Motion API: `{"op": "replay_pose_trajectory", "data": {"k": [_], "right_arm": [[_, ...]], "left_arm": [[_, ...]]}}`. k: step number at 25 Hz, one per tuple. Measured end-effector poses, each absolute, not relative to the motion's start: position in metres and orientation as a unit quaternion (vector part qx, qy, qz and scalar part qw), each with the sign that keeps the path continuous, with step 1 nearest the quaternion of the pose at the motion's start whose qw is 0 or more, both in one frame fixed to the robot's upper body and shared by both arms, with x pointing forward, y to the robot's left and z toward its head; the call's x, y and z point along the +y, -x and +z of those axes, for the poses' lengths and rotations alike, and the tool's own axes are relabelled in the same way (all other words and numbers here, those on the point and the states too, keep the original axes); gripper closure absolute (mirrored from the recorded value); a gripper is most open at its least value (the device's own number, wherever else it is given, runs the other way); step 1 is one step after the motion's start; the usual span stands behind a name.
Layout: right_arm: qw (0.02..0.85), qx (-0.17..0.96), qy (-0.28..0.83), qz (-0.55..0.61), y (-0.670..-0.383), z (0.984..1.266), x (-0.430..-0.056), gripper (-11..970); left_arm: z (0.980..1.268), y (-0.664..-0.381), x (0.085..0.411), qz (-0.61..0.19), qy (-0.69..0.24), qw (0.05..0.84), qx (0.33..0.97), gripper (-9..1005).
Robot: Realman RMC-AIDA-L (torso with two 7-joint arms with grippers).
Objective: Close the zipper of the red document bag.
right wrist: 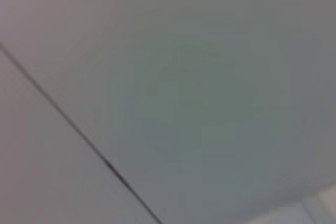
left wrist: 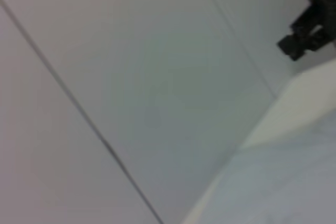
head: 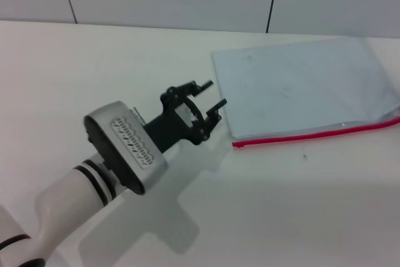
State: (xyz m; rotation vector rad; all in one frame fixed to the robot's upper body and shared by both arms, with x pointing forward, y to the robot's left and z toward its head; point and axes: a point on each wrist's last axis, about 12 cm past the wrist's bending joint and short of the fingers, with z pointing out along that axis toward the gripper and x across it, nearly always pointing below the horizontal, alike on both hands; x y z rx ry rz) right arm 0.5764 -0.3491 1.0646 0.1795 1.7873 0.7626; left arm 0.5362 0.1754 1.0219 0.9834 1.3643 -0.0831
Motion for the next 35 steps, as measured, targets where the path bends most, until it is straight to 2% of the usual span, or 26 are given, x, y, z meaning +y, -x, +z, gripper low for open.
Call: {"op": "replay_pose_trajectory", "data": {"k": [7,8,20,28,35], "right_arm": [[0.627,0.701,0.012,0.339,-0.562,1.075,-0.335,535],[0.637,0.692,0.024,0.338,-0.56,1.076,-0.332,534],[0.741,0.632,0.089,0.209,-0.539,1.058,-0.311,525],[0.789,0.593,0.136,0.085,-0.523,1.051,-0.291,518],[0.791,0.586,0.145,0.097,-0.525,1.054,-0.285,513]], "left_arm": [[1.032,-0.54,0.197,-0.04,-0.36,0.707,0.608,550],[1.033,-0.54,0.201,-0.041,-0.347,0.713,0.608,520],[1.049,-0.535,0.253,-0.075,-0.18,0.776,0.6,520],[1.054,-0.535,0.264,-0.118,-0.14,0.781,0.597,520],[1.055,-0.536,0.27,-0.112,-0.133,0.786,0.594,520]]}}
